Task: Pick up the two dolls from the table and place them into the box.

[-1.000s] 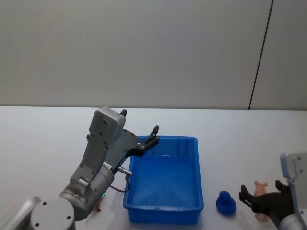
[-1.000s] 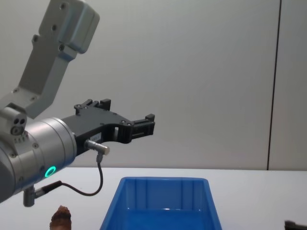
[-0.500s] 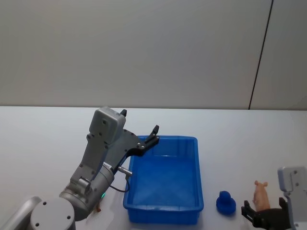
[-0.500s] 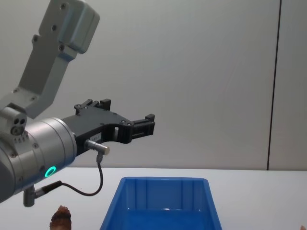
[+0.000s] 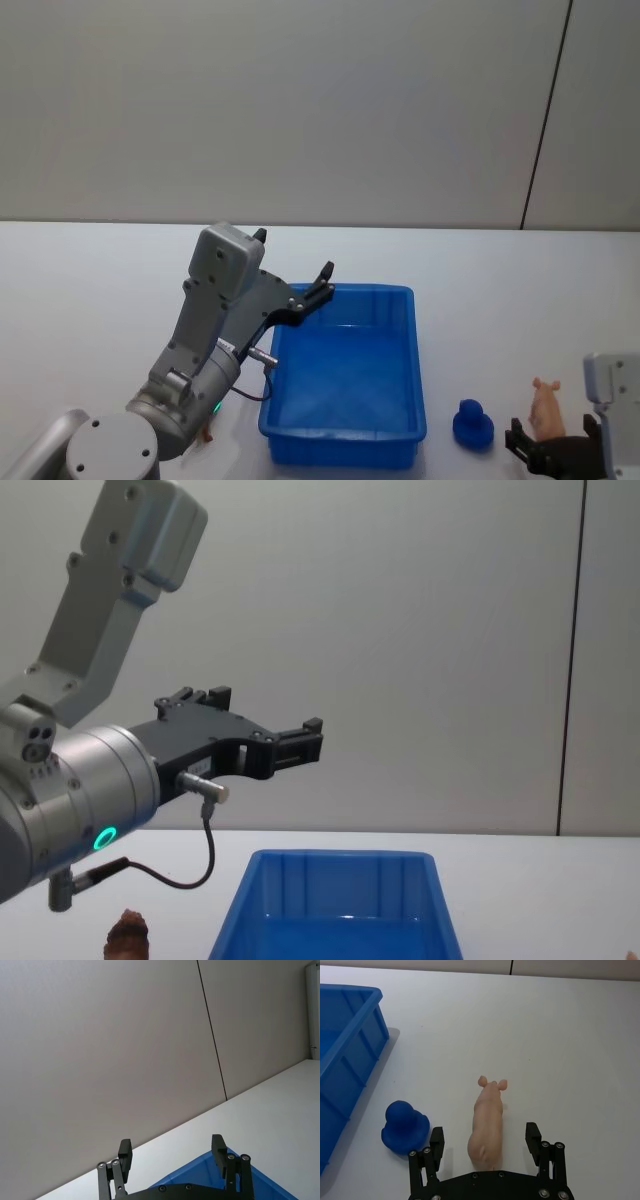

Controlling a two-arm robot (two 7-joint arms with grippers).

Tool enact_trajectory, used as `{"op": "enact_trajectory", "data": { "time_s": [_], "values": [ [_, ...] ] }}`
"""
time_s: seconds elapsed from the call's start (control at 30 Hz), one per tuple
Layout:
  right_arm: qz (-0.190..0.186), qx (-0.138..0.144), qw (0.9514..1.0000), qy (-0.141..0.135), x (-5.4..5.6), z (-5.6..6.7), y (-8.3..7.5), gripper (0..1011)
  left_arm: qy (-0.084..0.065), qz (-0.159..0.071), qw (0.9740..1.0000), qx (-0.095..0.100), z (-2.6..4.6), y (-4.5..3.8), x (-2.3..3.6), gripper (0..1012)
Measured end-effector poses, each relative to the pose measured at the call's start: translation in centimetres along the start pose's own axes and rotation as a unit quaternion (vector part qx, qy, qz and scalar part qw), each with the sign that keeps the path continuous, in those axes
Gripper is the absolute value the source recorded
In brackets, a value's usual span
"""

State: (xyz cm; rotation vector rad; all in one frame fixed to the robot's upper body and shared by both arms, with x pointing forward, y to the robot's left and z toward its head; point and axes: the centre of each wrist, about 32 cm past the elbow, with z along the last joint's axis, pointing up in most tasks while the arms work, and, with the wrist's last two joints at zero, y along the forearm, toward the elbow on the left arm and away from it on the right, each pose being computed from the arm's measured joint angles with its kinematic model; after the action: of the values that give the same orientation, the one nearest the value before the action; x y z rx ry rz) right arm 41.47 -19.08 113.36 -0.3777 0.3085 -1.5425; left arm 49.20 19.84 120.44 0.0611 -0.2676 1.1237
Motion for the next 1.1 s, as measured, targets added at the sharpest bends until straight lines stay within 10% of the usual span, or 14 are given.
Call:
{"op": "enact_trajectory", "data": {
  "time_s": [0.23,0.83,1.1],
  "values": [
    [0.000,0.005,1.0000,0.003,0.3,-0.2,0.9,971,0.000,0.000,1.0000,0.000,0.00,0.00,0.00,1001],
    [0.019,-0.007,0.9996,0.020,0.8,-0.4,2.6,430,0.000,0.000,1.0000,0.000,0.00,0.00,0.00,1001],
    [0.031,0.006,0.9992,0.025,0.8,0.1,2.7,371,0.000,0.000,1.0000,0.000,0.00,0.00,0.00,1001]
  ]
}}
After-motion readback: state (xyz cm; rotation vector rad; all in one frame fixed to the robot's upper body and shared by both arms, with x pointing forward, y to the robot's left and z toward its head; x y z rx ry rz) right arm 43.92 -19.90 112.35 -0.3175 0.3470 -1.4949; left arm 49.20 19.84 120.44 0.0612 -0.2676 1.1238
